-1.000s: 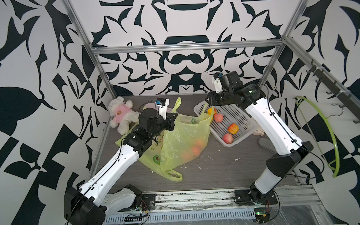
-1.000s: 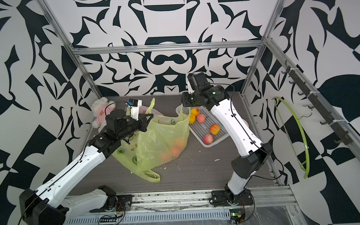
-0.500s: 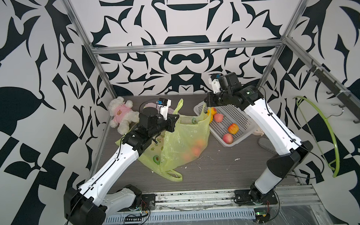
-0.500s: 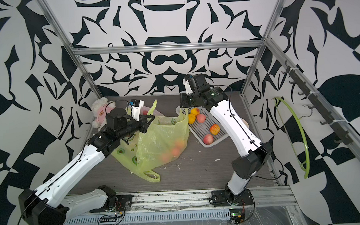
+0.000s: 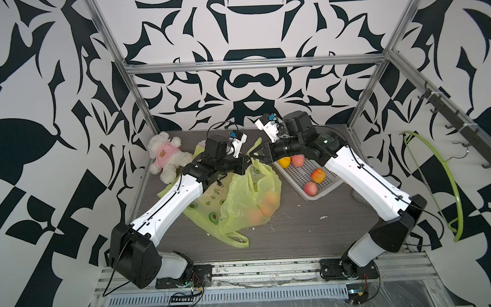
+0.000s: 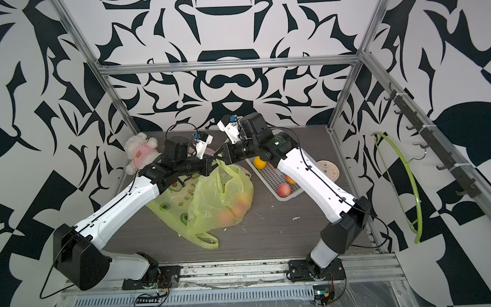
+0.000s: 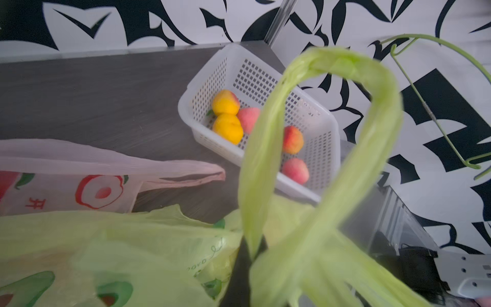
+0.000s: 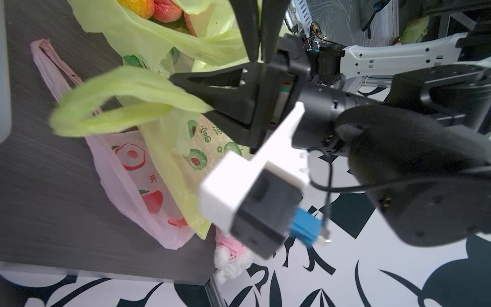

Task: Place the peach into a plastic bag & tie a knot
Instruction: Cross the plastic bag at the center of the board.

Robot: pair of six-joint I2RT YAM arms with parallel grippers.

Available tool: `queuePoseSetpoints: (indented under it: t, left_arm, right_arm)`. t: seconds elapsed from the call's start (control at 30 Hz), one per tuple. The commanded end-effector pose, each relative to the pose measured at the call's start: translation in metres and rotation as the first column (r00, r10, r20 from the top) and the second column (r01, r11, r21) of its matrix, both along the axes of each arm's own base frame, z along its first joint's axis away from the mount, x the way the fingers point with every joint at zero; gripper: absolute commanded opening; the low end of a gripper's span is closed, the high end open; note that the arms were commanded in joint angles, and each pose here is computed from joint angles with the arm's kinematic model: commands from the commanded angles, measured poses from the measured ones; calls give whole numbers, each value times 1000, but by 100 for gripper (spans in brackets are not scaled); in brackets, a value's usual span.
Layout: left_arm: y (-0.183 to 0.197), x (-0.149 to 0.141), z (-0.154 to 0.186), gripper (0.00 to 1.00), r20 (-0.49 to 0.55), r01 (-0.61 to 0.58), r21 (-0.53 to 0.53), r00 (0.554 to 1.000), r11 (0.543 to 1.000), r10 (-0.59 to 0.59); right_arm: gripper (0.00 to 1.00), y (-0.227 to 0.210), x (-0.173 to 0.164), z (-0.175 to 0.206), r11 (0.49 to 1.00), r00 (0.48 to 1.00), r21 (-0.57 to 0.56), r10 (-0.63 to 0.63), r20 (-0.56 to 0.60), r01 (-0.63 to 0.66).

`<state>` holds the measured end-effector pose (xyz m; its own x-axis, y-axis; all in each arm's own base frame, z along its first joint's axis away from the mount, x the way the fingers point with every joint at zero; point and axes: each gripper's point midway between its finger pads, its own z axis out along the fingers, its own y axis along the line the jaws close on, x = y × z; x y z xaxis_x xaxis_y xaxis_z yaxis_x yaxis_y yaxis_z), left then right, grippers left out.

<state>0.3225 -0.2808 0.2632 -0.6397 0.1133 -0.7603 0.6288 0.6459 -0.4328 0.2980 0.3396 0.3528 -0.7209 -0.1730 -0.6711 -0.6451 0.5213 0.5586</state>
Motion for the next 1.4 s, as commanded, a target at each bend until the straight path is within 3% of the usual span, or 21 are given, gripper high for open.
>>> queuePoseSetpoints:
  t: [0.0,0.67,1.0,1.2,1.37]
  left_arm:
    - [-3,-8,10,0,1,51,-20,999,999,-51]
    - [-2,-18,19,3,0,136,66,991,989,-136]
    - [-2,-25,23,17,-21,184,121,983,975,-183]
    - [-2,-30,20,45,-46,204,126,979,971,-200]
    - [-3,-31,19,54,-52,205,107,978,973,-201]
  right_arm:
    - [0,1,12,11,999,999,27,-31,35,30]
    - [0,0,27,4,999,1000,-37,-10,12,11]
    - [0,7,30,5,999,999,-8,53,2,-53]
    - [0,10,30,7,997,997,3,73,2,-73]
    - [0,13,24,9,994,994,33,105,-10,-104]
